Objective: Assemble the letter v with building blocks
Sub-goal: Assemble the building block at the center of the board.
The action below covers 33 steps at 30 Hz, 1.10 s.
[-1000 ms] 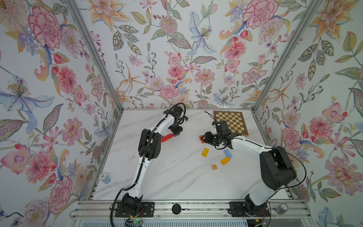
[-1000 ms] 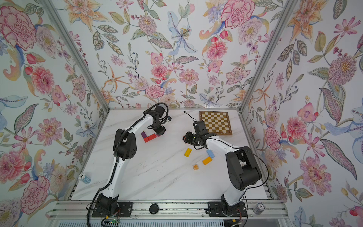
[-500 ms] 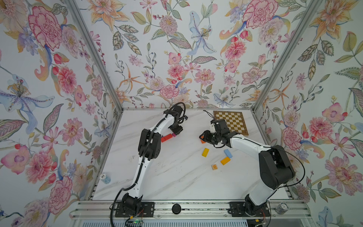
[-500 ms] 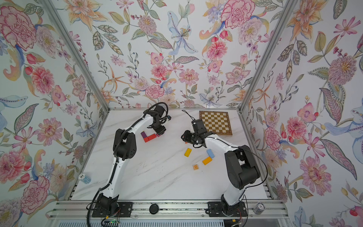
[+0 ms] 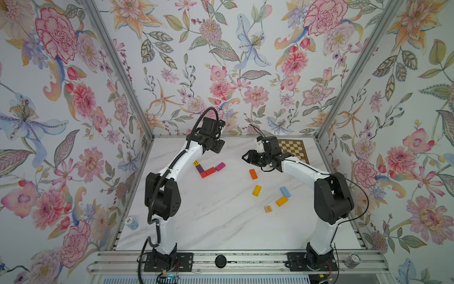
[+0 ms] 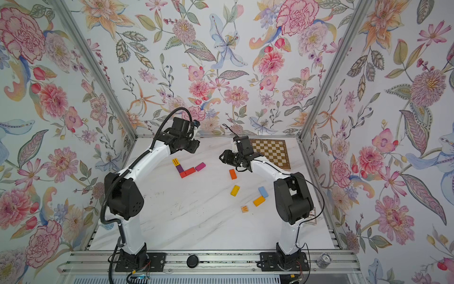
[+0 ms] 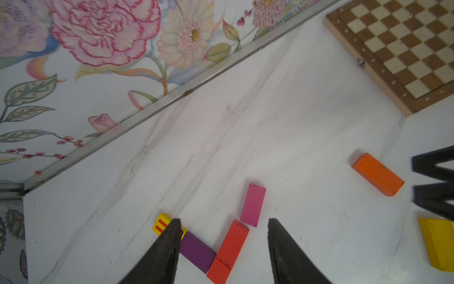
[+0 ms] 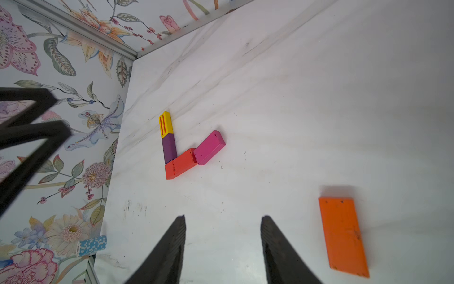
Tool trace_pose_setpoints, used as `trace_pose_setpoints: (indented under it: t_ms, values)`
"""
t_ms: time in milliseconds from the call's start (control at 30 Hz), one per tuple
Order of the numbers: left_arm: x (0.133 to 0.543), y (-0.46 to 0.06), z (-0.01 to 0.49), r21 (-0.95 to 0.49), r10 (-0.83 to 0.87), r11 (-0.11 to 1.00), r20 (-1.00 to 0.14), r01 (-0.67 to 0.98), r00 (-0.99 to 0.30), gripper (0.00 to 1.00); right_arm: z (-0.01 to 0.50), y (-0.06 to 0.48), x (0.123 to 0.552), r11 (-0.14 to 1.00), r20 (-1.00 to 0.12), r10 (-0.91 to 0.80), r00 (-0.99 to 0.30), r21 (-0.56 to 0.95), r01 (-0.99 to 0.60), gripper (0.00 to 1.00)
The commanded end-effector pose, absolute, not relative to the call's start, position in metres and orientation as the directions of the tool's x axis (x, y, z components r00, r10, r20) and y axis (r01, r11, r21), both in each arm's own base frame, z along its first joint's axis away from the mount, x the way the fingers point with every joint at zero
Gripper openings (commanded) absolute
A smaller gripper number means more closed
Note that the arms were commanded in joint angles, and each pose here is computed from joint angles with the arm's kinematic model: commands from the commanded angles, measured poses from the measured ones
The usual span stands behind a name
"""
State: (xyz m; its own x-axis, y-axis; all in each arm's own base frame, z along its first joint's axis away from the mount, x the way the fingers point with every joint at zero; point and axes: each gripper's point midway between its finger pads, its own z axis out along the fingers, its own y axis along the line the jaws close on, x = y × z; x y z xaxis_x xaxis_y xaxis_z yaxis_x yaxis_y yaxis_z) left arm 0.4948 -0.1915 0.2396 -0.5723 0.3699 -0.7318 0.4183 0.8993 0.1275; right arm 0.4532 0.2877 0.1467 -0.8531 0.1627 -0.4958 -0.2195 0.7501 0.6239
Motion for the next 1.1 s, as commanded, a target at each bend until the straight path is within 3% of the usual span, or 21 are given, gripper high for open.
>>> trace_pose_setpoints:
  t_ms: [0,267,400,567,1067]
  values:
    - [0.490,-0.182,0.271,-0.072,0.112,0.951,-0.827,0.301,-0.551,0.59,0.136,0.311,0.462,0.718,-0.489,0.113,-0.865,0.642,-0.269,0.52]
    - [0.432,-0.169,0.281,-0.383,-0.164,0.883,-0.794,0.272,-0.586,0.59,0.110,0.354,0.489,0.680,-0.473,0.081,-0.877,0.669,-0.299,0.53]
    - [0.408,-0.151,0.284,-0.471,-0.271,0.845,-0.784,0.252,-0.558,0.59,0.096,0.372,0.498,0.655,-0.453,0.089,-0.887,0.697,-0.290,0.54]
    - [0.385,-0.127,0.289,-0.476,-0.324,0.857,-0.796,0.198,-0.511,0.60,0.078,0.390,0.502,0.644,-0.433,0.080,-0.898,0.710,-0.284,0.56]
    - [0.345,-0.108,0.272,-0.433,-0.295,0.892,-0.778,0.133,-0.554,0.61,0.048,0.419,0.506,0.668,-0.406,0.065,-0.912,0.696,-0.262,0.57]
